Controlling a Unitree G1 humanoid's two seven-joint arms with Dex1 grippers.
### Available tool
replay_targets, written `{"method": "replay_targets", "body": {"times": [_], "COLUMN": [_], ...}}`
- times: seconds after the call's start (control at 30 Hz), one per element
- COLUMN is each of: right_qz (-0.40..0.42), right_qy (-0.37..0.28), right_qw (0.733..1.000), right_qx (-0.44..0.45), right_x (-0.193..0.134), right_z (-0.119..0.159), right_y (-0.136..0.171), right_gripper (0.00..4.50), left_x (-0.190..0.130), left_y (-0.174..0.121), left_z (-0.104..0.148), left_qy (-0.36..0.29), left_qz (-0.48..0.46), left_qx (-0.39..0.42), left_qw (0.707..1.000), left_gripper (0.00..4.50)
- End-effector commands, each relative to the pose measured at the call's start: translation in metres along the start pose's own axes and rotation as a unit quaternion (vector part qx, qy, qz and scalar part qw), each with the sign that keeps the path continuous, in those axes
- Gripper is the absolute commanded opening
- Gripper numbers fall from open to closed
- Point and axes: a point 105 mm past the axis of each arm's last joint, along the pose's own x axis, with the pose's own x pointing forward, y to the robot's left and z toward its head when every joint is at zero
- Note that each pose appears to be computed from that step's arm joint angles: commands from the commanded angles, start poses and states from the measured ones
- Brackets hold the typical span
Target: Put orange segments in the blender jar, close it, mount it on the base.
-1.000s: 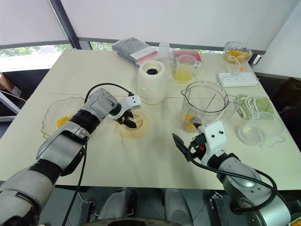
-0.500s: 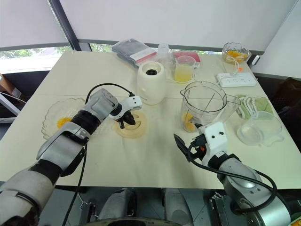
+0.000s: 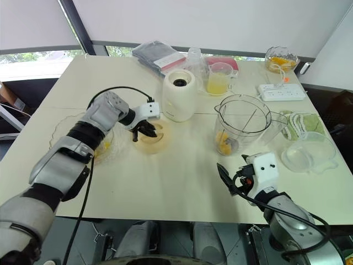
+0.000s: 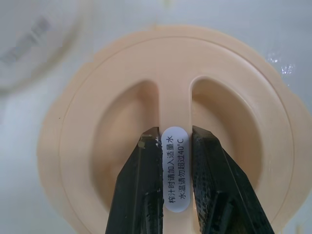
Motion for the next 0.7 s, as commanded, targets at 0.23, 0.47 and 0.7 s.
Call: {"method": "replay_targets", "body": {"times": [0.23,0.47,0.7], "right_qz": [-0.083,-0.172,-0.205], "right_qy": [-0.017,-0.050,-0.085], "right_qw": [0.996,0.984,0.975], "right_qx": [-0.012,-0.022,-0.021], "right_x": [-0.005,-0.010,-0.002], "right_z": [-0.003,0.001,0.009], "right_y": [-0.036,-0.075,-0.090], "right_gripper": [4.50,4.50,4.50], "left_x": [-0.044,-0.055,-0.048], "left_y": [0.011,0.012,0.015], "left_z": [0.050,0.103,0.131], "left_qy": [-0.061,-0.110,-0.131], "left_qz": [-0.007,-0.027,-0.013], "left_qx": [0.146,0.202,0.207], "left_qw": [0.987,0.973,0.969], "left_gripper": [0.23,0.23,0.23]}}
